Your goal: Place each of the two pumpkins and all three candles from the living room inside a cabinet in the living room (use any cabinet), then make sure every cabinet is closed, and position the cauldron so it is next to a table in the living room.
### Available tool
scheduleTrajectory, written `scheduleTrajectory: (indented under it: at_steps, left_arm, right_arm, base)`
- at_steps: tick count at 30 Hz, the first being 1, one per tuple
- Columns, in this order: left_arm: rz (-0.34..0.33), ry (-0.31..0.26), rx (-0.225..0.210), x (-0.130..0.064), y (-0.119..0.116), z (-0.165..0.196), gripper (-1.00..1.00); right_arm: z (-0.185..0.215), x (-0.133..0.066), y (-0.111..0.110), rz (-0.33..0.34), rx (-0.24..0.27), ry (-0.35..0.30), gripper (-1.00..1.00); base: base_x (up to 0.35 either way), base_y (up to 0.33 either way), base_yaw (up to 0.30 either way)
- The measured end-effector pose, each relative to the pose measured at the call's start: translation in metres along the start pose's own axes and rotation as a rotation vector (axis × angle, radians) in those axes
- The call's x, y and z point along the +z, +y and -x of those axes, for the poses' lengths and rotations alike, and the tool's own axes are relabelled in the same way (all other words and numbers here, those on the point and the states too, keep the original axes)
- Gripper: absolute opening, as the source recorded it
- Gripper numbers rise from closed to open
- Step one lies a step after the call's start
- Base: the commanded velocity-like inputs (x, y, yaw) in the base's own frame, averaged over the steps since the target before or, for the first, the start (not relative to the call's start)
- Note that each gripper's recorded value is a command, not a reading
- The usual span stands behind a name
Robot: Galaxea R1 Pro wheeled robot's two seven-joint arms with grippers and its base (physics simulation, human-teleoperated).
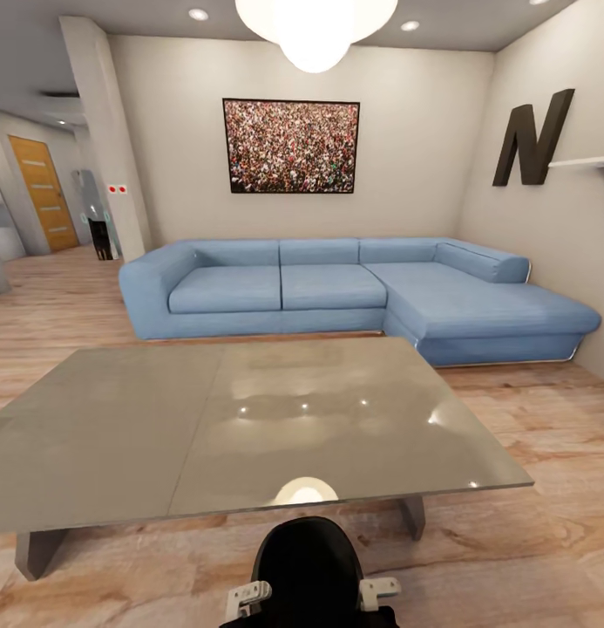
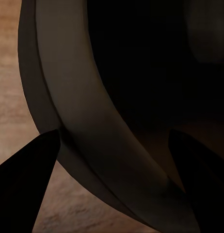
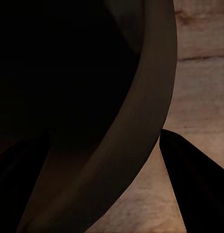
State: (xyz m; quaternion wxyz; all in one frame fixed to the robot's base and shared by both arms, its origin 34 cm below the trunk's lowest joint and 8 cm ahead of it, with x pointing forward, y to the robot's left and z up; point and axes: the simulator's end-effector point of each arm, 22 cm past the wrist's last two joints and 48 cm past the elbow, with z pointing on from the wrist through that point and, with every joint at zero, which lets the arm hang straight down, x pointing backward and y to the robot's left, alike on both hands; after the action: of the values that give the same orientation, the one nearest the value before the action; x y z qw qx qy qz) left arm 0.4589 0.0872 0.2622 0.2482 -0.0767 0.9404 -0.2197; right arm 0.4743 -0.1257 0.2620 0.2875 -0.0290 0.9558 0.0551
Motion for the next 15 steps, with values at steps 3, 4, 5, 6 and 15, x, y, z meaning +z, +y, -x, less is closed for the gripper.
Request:
scheduleTrajectory:
  at_steps: [3, 4, 5, 6, 15]
  left_arm:
    - [0.0, 0.001, 0.0, 0.0001, 0.0, -0.0003, -1.0]
    - [0.0, 0.001, 0.0, 0.0001, 0.0001, -0.0003, -1.0]
    - [0.0, 0.002, 0.0, 0.0001, 0.0001, -0.0004, -1.0]
    - [0.0, 0.002, 0.0, 0.0001, 0.0001, -0.0004, -1.0]
    - [0.0, 0.002, -0.001, 0.0001, 0.0001, -0.0005, -1.0]
  right_arm:
    - [-0.0005, 0.0001, -0.0001, 0.0, 0.001, 0.001, -1.0]
    - [-0.0005, 0.0001, -0.0001, 0.0, 0.001, 0.001, -1.0]
    - [-0.0006, 0.0001, -0.0001, 0.0, 0.001, 0.001, -1.0]
    - [-0.0005, 0.0001, -0.0001, 0.0, 0.001, 0.001, -1.0]
    - [-0.0007, 0.0001, -0.0001, 0.0, 0.001, 0.002, -1.0]
  base:
    - [0.024, 0.0, 0.0]
    - [0.008, 0.0, 0.0]
    - [0.005, 0.0, 0.0]
    - [0.003, 0.0, 0.0]
    - [0.0, 0.0, 0.0]
